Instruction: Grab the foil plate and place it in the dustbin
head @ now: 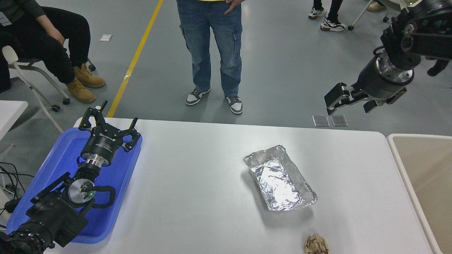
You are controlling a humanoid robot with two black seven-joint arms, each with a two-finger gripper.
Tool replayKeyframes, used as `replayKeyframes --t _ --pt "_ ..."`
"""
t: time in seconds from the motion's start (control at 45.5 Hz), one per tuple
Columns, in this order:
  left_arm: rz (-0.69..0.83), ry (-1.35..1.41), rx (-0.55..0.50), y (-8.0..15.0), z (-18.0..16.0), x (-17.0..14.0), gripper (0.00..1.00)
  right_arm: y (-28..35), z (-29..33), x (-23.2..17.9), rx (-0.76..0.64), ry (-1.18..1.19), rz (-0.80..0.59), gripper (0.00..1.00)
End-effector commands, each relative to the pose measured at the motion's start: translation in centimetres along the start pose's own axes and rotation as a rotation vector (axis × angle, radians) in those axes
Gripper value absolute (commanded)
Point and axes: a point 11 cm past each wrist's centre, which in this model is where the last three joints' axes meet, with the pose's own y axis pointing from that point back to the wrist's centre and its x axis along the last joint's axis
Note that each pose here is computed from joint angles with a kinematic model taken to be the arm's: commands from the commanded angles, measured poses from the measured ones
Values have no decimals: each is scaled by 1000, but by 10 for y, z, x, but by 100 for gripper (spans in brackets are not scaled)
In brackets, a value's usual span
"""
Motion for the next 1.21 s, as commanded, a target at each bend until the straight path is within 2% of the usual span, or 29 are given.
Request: replayKeyframes --t 0.0,1.187 --pt "0 1 -1 0 0 0 100 0 0 0 2 -1 0 100" --pt "0 1 -7 0 1 0 100 -24 -14 -7 21 19 -44 100"
